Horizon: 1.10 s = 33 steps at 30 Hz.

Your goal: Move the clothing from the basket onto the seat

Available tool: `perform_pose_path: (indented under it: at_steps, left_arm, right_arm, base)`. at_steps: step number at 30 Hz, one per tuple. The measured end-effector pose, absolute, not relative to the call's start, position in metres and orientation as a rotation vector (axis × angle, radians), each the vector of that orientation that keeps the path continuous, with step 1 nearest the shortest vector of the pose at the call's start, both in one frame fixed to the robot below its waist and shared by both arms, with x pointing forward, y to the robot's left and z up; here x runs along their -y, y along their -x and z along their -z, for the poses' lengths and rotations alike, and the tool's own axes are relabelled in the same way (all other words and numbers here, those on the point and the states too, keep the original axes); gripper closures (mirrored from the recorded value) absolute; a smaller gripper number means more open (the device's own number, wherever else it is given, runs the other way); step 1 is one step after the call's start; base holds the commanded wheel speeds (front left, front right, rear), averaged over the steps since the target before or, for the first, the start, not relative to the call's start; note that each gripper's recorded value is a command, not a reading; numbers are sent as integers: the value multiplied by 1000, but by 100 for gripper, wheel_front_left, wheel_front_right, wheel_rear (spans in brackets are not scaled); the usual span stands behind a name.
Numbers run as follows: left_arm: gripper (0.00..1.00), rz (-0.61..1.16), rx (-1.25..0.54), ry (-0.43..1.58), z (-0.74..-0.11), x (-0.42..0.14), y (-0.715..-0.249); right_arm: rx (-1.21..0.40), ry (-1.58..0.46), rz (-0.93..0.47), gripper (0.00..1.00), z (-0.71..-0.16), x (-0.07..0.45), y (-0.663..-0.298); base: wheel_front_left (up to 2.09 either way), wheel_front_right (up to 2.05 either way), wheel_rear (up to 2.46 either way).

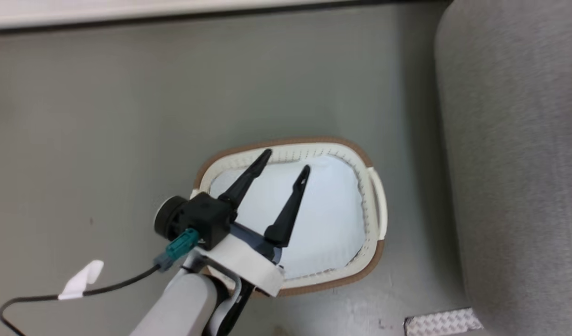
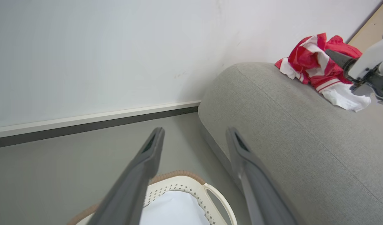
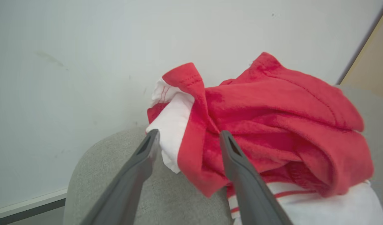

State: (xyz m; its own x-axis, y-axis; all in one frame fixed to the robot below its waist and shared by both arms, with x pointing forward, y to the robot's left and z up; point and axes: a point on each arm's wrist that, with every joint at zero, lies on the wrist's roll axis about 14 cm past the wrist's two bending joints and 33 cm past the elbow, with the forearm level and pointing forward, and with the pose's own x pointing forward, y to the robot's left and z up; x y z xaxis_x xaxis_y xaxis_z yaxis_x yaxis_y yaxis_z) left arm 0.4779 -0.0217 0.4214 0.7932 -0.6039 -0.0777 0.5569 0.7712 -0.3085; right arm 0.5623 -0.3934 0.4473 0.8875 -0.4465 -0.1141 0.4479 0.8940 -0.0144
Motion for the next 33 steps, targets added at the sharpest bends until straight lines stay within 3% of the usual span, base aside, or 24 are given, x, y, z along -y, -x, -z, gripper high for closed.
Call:
perform_pose_path:
  at_steps: [16, 24, 33]
  left_arm:
    - [0, 414, -30, 212, -481, -42, -427]
    - [0, 205, 21, 132, -497, -110, -386]
    - [0, 57, 52, 113, -501, -161, -351]
  right_arm:
    - [80, -28, 317, 0, -513, 327, -429]
    - [136, -84, 132, 0, -525, 251, -381]
    - [81, -115, -18, 0, -504, 193, -347]
  base:
    - [0, 0, 0]
    - [0, 0, 0]
    - [0, 0, 0]
